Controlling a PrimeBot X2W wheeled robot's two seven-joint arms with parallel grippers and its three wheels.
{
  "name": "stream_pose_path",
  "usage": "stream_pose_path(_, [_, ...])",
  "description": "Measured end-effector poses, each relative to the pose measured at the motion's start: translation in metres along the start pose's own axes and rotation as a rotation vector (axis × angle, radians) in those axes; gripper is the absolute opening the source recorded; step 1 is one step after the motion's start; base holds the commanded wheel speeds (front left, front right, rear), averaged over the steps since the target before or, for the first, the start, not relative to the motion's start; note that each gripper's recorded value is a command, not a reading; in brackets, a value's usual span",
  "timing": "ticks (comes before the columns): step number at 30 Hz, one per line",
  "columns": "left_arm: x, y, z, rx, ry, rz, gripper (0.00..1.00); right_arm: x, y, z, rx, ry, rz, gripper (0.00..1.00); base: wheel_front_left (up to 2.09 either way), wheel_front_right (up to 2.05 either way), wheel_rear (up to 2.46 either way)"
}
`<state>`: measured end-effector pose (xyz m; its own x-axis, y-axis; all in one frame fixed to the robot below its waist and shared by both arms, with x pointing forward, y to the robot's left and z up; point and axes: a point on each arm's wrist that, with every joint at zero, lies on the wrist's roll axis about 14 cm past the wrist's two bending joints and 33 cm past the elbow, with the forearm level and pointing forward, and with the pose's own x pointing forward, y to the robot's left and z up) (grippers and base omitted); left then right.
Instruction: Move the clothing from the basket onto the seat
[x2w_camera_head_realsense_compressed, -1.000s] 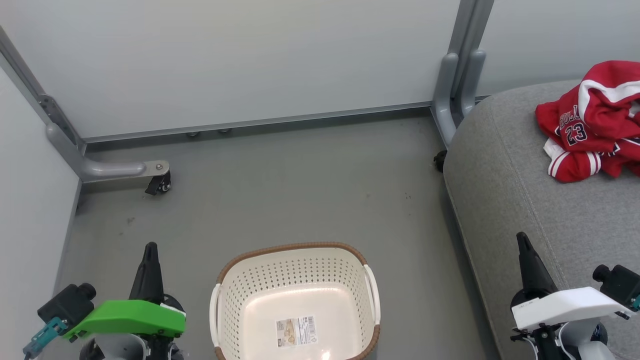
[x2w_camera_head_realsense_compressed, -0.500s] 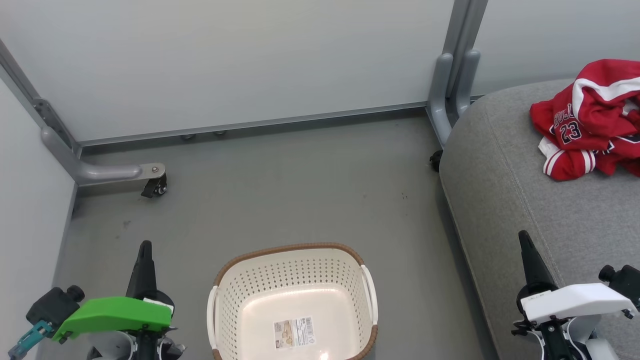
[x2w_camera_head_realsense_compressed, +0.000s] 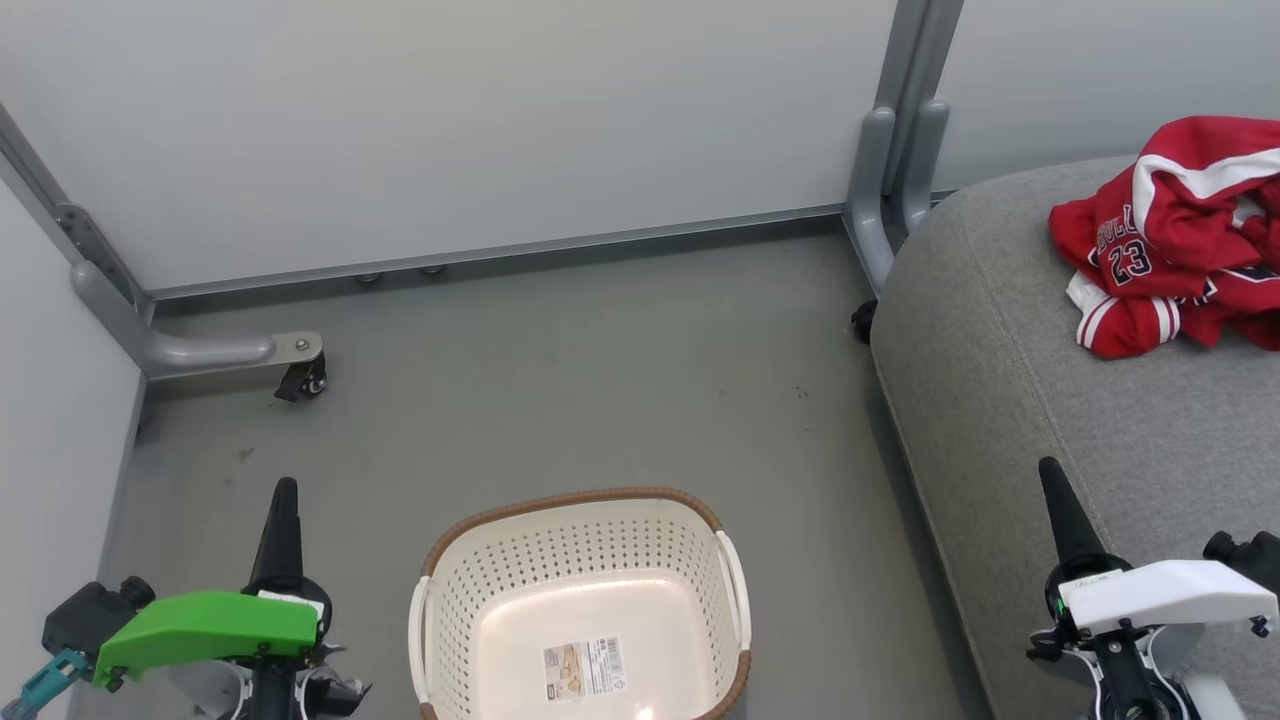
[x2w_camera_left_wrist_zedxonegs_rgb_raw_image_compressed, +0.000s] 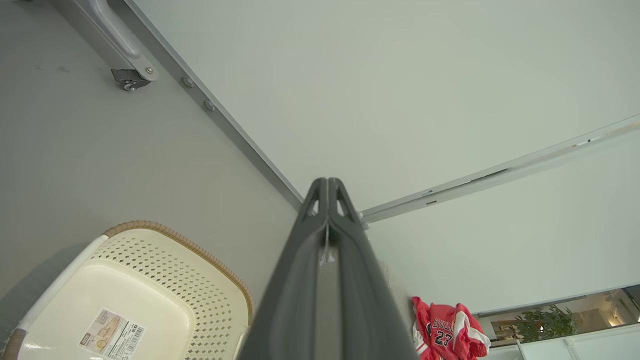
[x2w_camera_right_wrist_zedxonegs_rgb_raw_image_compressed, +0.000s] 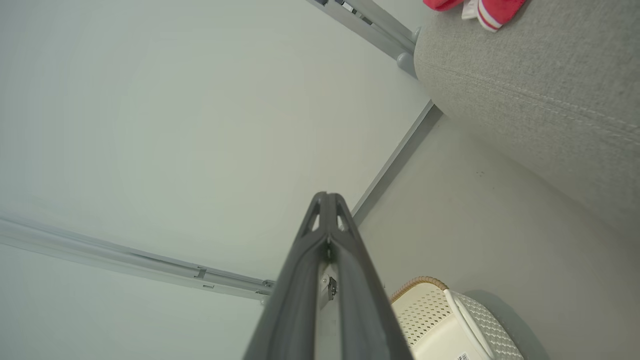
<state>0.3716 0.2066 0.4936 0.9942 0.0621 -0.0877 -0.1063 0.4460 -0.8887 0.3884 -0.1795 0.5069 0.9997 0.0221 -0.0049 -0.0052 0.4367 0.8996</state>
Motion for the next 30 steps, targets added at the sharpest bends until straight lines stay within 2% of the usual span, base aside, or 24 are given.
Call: stream_pose_path(30, [0.008, -0.014, 0.003, -0.282, 0.021, -0.050, 0.00, 0.001, -0.002, 0.011, 0.274, -0.009, -0.004, 0.00, 0.00, 0.00, 0.00])
